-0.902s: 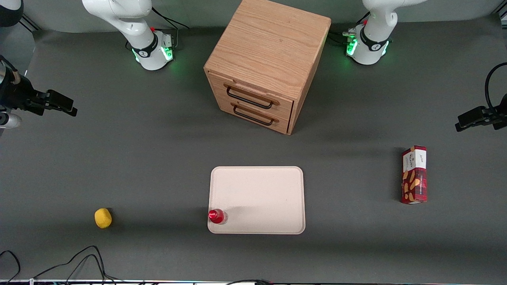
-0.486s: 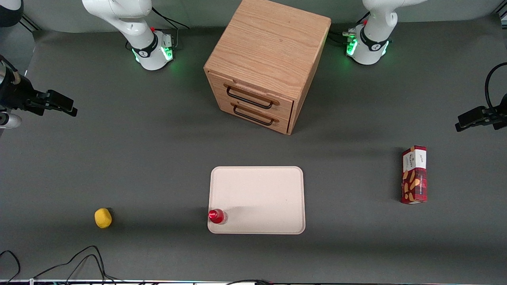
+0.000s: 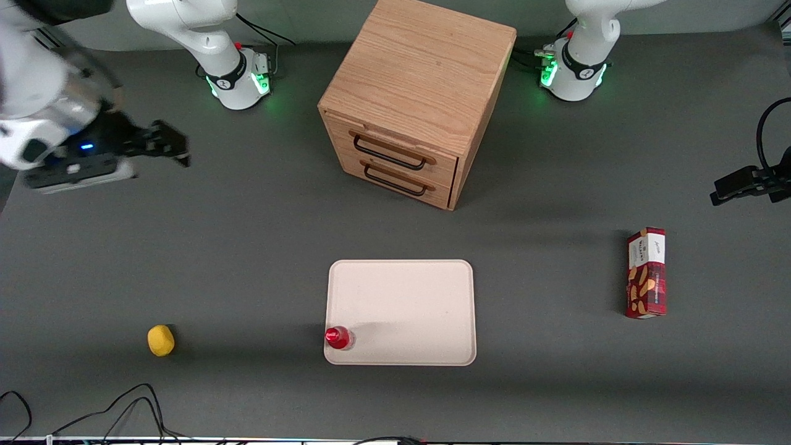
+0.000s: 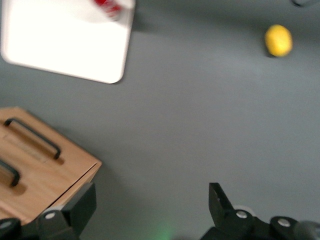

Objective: Open upper drawer

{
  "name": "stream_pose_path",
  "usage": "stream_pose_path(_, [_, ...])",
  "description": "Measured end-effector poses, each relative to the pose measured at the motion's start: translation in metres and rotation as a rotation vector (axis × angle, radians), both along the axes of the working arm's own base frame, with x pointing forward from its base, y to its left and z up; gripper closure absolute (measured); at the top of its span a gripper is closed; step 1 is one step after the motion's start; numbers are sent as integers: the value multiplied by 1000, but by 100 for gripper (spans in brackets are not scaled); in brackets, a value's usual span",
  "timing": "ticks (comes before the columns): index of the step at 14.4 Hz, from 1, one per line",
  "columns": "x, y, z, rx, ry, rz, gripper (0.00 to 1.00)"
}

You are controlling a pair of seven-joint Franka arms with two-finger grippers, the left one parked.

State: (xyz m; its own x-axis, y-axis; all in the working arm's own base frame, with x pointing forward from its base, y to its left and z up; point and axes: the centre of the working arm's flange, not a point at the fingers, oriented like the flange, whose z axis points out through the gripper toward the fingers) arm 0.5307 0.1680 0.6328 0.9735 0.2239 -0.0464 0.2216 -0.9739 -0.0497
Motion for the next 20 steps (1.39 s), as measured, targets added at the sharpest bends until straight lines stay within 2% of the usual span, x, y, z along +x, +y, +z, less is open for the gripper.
stream_pose_path(3, [-24,89,-4,10,3,164,0])
stream_pose_path(6, [-47,166,-18,77,30,295,0])
stream_pose_path(9, [-54,214,-34,134,46,386,0])
stream_pose_path(12, [-55,243,-47,174,32,498,0])
stream_pose_path(16, [-53,248,-57,192,30,653,0])
stream_pose_path(20, [-44,253,-86,217,71,775,0])
